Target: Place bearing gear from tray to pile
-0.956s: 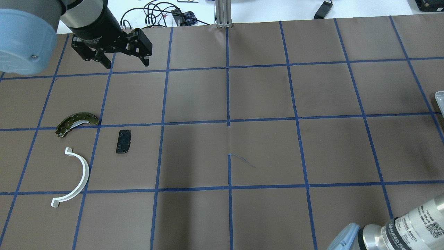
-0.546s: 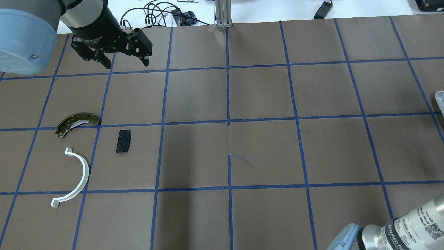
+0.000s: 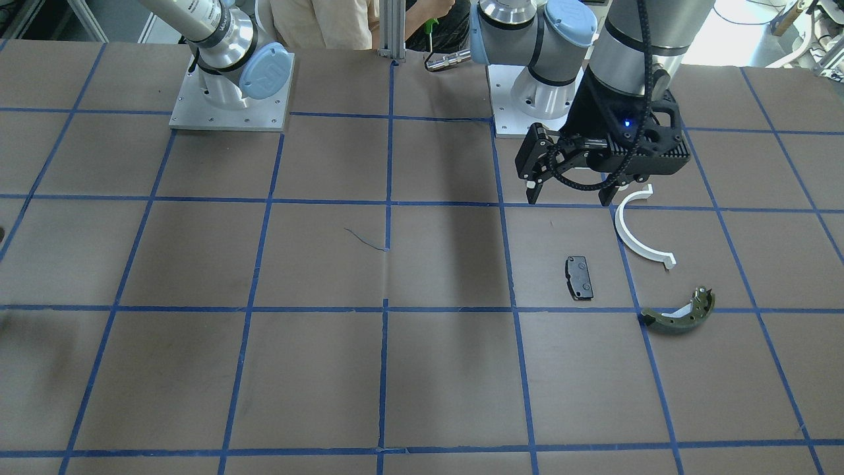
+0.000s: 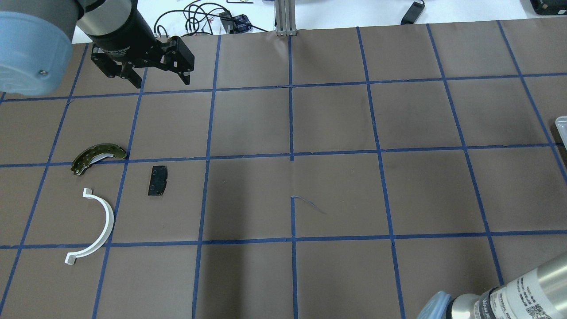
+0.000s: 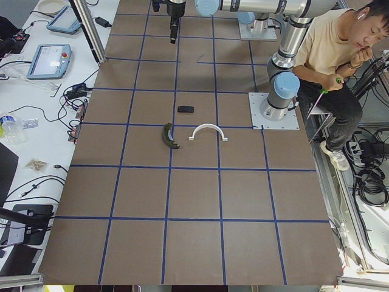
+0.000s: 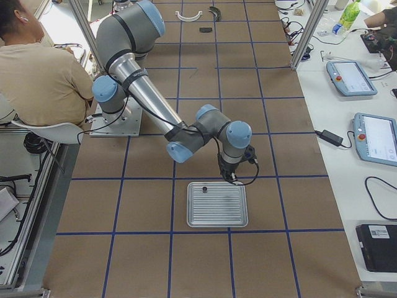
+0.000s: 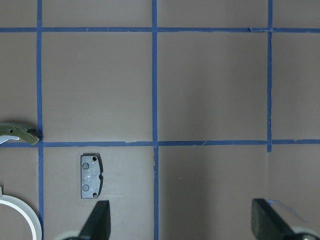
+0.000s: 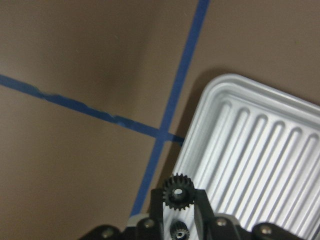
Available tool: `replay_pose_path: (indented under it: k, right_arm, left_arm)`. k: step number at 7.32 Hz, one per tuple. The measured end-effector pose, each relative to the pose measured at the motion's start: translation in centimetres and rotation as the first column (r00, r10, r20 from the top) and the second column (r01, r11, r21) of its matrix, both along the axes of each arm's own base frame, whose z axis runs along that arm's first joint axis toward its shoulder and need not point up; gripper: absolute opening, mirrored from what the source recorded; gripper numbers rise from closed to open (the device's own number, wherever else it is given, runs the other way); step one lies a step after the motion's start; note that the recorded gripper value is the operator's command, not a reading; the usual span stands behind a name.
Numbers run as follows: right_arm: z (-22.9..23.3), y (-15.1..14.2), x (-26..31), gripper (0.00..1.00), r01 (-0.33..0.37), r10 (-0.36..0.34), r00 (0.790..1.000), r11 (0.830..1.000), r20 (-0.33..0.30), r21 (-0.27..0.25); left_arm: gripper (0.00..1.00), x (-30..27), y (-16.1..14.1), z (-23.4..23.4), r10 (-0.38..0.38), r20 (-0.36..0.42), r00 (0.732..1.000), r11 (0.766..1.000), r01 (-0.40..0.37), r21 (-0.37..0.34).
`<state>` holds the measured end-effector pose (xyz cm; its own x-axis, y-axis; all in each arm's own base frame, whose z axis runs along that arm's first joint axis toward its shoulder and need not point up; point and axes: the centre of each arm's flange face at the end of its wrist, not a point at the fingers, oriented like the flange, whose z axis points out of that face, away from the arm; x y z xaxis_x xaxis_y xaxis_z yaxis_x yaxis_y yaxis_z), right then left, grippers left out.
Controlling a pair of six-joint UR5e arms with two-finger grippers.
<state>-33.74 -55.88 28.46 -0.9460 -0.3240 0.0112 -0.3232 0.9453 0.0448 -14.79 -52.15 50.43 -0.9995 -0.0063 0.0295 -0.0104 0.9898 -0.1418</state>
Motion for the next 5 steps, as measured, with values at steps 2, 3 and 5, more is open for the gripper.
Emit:
replay_pose_path:
  k: [2,3,5]
  right_arm:
    - [3.2,-3.6,11.7,0.0,0.071,-0.071,0.997,0.997,0.029,-0.005]
    - [4.4,-5.1,18.6,0.0,0.103,-0.103,0.994,0.995,0.04,-0.006]
    - [4.8,-6.5,33.2,0.0,0.171,-0.171,0.984,0.985,0.057,0.003]
  left_arm:
    - [1.0,0.0,0.0,0.0,0.0,0.0,1.0,1.0,0.0,0.0]
    - [1.0,0.0,0.0,0.0,0.0,0.0,1.0,1.0,0.0,0.0]
    - [1.0,0.0,0.0,0.0,0.0,0.002,1.0,1.0,0.0,0.0]
